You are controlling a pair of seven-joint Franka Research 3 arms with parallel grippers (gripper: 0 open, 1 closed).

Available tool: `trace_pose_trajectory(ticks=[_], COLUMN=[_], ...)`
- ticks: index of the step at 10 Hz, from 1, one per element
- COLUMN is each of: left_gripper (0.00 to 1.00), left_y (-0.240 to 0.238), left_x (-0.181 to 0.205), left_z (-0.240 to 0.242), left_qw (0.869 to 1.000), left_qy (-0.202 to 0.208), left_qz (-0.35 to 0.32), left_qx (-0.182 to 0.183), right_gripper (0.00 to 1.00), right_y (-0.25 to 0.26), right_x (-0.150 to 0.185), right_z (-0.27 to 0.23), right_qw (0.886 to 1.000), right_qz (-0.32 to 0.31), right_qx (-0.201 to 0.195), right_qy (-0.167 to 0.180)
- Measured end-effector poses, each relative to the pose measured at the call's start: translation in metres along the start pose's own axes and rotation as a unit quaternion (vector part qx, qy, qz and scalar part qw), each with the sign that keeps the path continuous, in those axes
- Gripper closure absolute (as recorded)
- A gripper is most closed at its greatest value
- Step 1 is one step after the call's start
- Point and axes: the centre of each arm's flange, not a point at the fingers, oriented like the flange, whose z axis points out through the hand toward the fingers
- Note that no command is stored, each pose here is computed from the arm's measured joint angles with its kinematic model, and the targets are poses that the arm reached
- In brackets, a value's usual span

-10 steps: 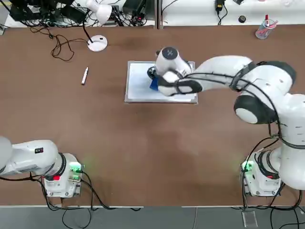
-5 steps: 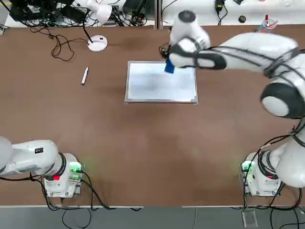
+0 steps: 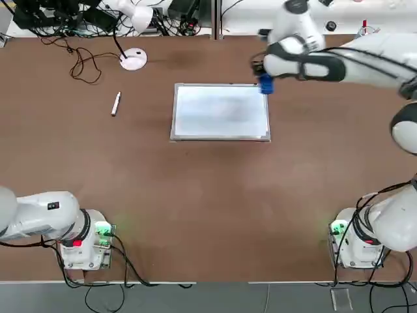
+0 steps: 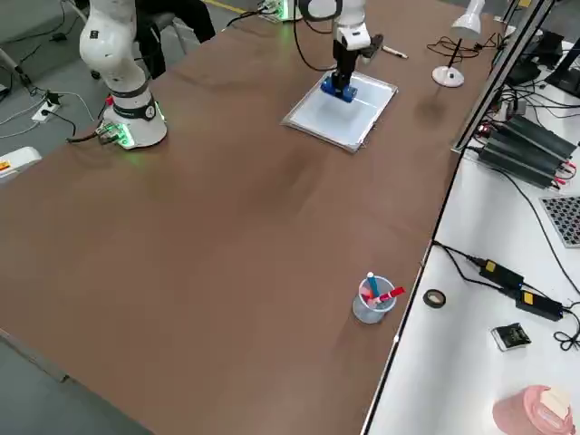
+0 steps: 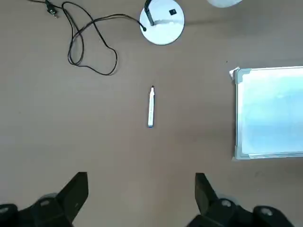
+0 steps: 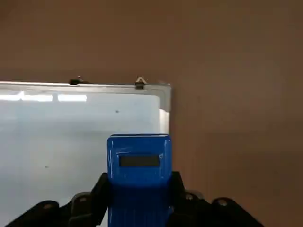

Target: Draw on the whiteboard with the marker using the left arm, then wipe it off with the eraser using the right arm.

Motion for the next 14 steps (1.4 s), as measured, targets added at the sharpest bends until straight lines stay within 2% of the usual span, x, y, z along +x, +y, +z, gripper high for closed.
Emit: trace_pose_trajectory(ticks=[3,6,8,10,14], left_gripper=[0.0,0.0,0.0,0.0,0.0], left_y=[0.0,0.001,0.001,0.001,0.001], left_x=[0.0,0.0,0.0,0.0,0.0], left_z=[0.0,0.0,0.0,0.0,0.0], left_qw=[1.0,1.0,1.0,1.0,1.0], left_qy=[0.0,0.0,0.0,0.0,0.0], left_qz=[0.0,0.001,0.001,0.001,0.001], left_qx=[0.0,0.0,0.0,0.0,0.0], right_gripper=[0.44,0.44,0.44,0.44,0.44], right_y=[0.09,0.17,0.21,0.245,0.292], right_x=[0.015,0.023,0.024,0.022,0.016], right_z=[-0.011,-0.01,-0.004,0.003,0.033], right_qw=[0.997,0.992,0.988,0.983,0.977], right_qz=[-0.068,-0.125,-0.15,-0.172,-0.196], right_qx=[-0.01,-0.012,-0.027,-0.052,-0.078], right_qy=[-0.024,-0.033,-0.036,-0.03,0.009])
